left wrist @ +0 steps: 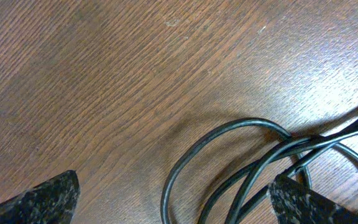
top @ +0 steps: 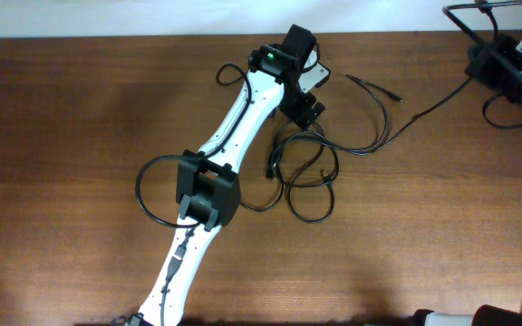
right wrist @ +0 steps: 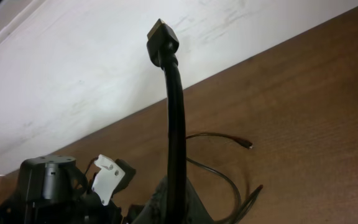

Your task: Untangle cables

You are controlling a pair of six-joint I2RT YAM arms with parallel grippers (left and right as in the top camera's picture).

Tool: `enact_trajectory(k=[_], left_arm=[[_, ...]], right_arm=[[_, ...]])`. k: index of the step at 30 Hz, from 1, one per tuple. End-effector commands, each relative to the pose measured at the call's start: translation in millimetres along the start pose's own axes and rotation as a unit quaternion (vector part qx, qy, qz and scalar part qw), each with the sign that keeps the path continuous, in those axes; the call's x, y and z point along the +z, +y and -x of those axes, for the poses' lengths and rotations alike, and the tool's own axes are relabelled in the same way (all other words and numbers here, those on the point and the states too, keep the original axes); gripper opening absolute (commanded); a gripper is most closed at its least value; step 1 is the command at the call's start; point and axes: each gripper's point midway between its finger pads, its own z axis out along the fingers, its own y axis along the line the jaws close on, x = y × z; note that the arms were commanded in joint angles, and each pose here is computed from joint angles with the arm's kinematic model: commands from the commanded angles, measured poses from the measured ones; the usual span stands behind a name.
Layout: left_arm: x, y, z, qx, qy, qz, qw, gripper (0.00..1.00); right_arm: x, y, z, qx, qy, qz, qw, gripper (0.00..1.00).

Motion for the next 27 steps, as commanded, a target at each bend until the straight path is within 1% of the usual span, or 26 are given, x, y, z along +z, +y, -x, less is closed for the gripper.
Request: enact_trajectory(k=[1, 2, 4, 5, 6, 7, 8, 11, 12, 13, 15, 16, 17, 18, 19, 20, 21, 22, 23, 24, 25, 27], left_arm=[[53.8, -1.3, -33.4, -0.003, 0.061, -0.011, 0.998, 0.99], [76.2, 0.5, -51.1, -0.006, 0.091, -0.008, 0.996, 1.00], [90.0, -0.5, -63.4, -0.008, 0.111, -0.011, 0.994, 0.98], [93.6, -1.2, -67.3, -0.009, 0.118, -0.013, 0.993, 0.95], [94.7, -1.7, -69.5, -0.009, 0.122, -0.014, 0.992, 0.75], [94.7, -1.8, -70.1, -0.009, 0.123, -0.015, 0.992, 0.12], [94.4, -2.0, -70.5, -0.009, 0.124, -0.015, 0.992, 0.00], [90.7, -2.9, -72.2, -0.014, 0.129, -0.016, 0.991, 0.00], [82.4, -2.8, -68.3, -0.016, 0.126, -0.015, 0.992, 0.00], [55.3, 2.7, -50.5, -0.032, 0.102, 0.004, 0.994, 0.00], [-9.2, 14.1, -11.4, -0.049, 0.033, 0.045, 0.997, 0.00], [-73.4, 20.7, 13.8, -0.060, -0.029, 0.078, 0.995, 0.00], [-133.5, 22.5, 27.5, -0.067, -0.081, 0.103, 0.989, 0.00], [-195.2, 24.1, 33.1, -0.079, -0.132, 0.131, 0.979, 0.00], [-256.2, 26.0, 30.3, -0.093, -0.177, 0.165, 0.966, 0.00], [-342.5, 31.6, 9.4, -0.120, -0.228, 0.228, 0.939, 0.00], [-375.2, 35.6, -5.7, -0.133, -0.242, 0.256, 0.926, 0.00], [-398.3, 41.2, -20.9, -0.144, -0.247, 0.280, 0.917, 0.00], [-425.7, 54.1, -48.3, -0.173, -0.244, 0.313, 0.902, 0.00], [-443.8, 66.7, -72.0, -0.197, -0.240, 0.330, 0.892, 0.00], [-453.5, 75.5, -82.1, -0.212, -0.244, 0.335, 0.885, 0.00], [-471.1, 93.8, -102.8, -0.240, -0.253, 0.343, 0.872, 0.00]], right_arm=[[-1.7, 3.5, -1.6, -0.009, 0.001, 0.003, 1.000, 0.04], [-1.8, 2.6, -3.6, -0.007, 0.005, 0.002, 1.000, 0.04], [-1.8, 2.2, -4.5, -0.007, 0.007, 0.001, 1.000, 0.04], [-1.8, 2.3, -4.5, -0.007, 0.007, 0.001, 1.000, 0.04], [-1.8, 2.2, -4.5, -0.007, 0.007, 0.001, 1.000, 0.04], [-1.8, 2.2, -4.7, -0.007, 0.007, 0.001, 1.000, 0.04], [-1.8, 2.2, -4.9, -0.006, 0.008, 0.001, 1.000, 0.04], [-1.8, 1.9, -5.6, -0.006, 0.009, 0.000, 1.000, 0.04], [-1.8, 1.9, -5.6, -0.006, 0.009, 0.000, 1.000, 0.04], [-1.8, 1.8, -5.8, -0.006, 0.010, 0.000, 1.000, 0.04], [-1.8, 2.2, -6.4, -0.023, 0.011, 0.002, 1.000, 0.04], [-1.8, 1.7, -7.7, -0.030, 0.014, 0.001, 0.999, 0.04], [-1.9, 1.2, -8.9, -0.030, 0.016, 0.000, 0.999, 0.04], [-1.8, 0.8, -10.1, -0.029, 0.019, -0.001, 0.999, 0.04], [-1.6, 1.2, -11.0, -0.029, 0.020, -0.001, 0.999, 0.04], [0.5, 8.5, -14.1, -0.046, 0.023, 0.005, 0.999, 0.04], [2.0, 10.0, -14.7, -0.051, 0.023, 0.003, 0.998, 0.04], [2.6, 6.9, -14.0, -0.050, 0.021, -0.005, 0.999, 0.04], [1.0, -3.4, -9.5, -0.046, 0.013, -0.025, 0.999, 0.04], [-3.5, -19.8, -1.1, -0.034, 0.001, -0.044, 0.998, 0.04], [-10.7, -40.9, 8.4, -0.012, -0.012, -0.064, 0.998, 0.04], [-41.6, -108.5, 32.6, 0.041, -0.051, -0.123, 0.990, 0.04]])
